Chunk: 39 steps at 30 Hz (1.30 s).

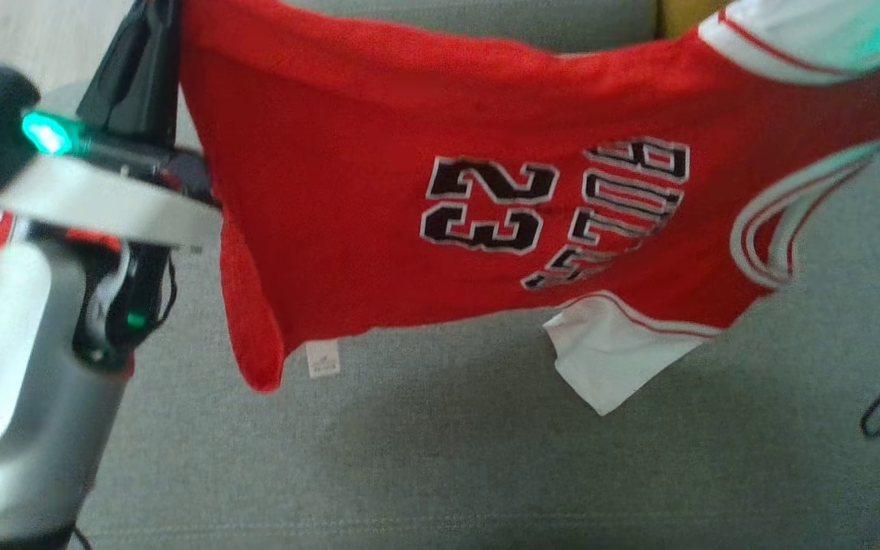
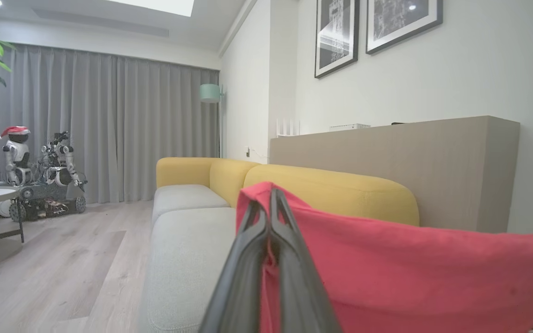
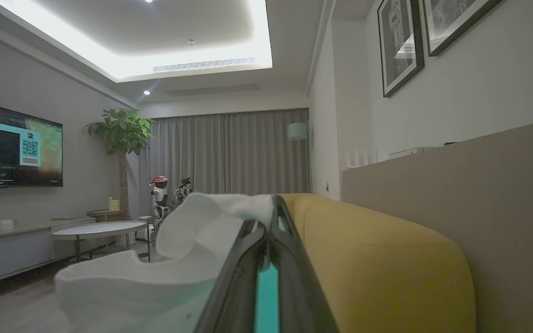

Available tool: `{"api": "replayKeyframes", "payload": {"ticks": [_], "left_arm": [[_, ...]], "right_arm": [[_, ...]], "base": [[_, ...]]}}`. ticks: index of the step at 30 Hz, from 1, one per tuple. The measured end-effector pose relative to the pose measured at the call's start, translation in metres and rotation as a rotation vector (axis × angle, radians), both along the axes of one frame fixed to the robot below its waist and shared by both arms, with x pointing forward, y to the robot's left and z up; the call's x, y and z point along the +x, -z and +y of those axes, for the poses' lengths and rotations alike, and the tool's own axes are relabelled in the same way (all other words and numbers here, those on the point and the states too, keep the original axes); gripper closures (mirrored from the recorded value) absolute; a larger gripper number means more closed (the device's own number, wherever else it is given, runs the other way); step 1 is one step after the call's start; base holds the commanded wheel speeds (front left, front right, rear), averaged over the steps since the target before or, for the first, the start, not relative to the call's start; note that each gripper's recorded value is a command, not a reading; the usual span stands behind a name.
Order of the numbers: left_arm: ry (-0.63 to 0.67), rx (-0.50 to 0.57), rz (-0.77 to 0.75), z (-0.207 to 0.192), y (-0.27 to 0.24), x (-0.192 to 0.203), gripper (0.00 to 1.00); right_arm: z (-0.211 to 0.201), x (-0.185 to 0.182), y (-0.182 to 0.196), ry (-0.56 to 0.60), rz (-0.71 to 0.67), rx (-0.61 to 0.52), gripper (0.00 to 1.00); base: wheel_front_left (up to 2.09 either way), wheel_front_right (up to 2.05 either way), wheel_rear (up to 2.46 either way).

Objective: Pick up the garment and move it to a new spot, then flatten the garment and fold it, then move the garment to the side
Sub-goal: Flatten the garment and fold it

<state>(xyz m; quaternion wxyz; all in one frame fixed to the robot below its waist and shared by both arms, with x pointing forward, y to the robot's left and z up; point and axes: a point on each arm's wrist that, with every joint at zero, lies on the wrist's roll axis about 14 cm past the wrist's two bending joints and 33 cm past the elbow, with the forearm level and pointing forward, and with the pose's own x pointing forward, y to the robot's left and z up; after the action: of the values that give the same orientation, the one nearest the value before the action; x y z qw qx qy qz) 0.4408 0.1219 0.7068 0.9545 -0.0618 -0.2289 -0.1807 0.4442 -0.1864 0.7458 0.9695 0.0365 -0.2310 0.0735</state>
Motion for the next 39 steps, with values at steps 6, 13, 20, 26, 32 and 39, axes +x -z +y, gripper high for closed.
{"api": "replayKeyframes", "payload": {"ticks": [6, 13, 20, 26, 32, 39], "left_arm": [[0.026, 0.025, 0.003, -0.011, -0.007, 0.056, 1.0], [-0.023, 0.046, -0.004, -0.009, -0.014, 0.117, 1.0], [-0.083, 0.07, -0.039, -0.003, -0.034, 0.159, 1.0], [-0.085, 0.053, 0.014, -0.007, -0.008, 0.186, 1.0], [-0.086, 0.101, 0.296, -0.01, 0.114, 0.199, 1.0], [-0.066, 0.128, 0.481, -0.018, 0.192, 0.183, 1.0]], "right_arm": [[0.013, 0.057, -0.024, -0.056, -0.021, 0.0, 1.0], [0.031, 0.113, -0.051, -0.104, -0.085, 0.044, 1.0], [0.049, 0.144, -0.096, -0.131, -0.239, 0.085, 1.0], [0.066, 0.189, -0.049, -0.141, -0.097, 0.061, 1.0], [0.074, 0.218, 0.085, -0.128, 0.239, 0.025, 1.0], [0.073, 0.202, 0.199, -0.118, 0.501, -0.006, 1.0]], "base": [[0.0, 0.0, 0.0], [0.0, 0.0, 0.0], [0.0, 0.0, 0.0], [0.0, 0.0, 0.0], [0.0, 0.0, 0.0], [0.0, 0.0, 0.0]]}}
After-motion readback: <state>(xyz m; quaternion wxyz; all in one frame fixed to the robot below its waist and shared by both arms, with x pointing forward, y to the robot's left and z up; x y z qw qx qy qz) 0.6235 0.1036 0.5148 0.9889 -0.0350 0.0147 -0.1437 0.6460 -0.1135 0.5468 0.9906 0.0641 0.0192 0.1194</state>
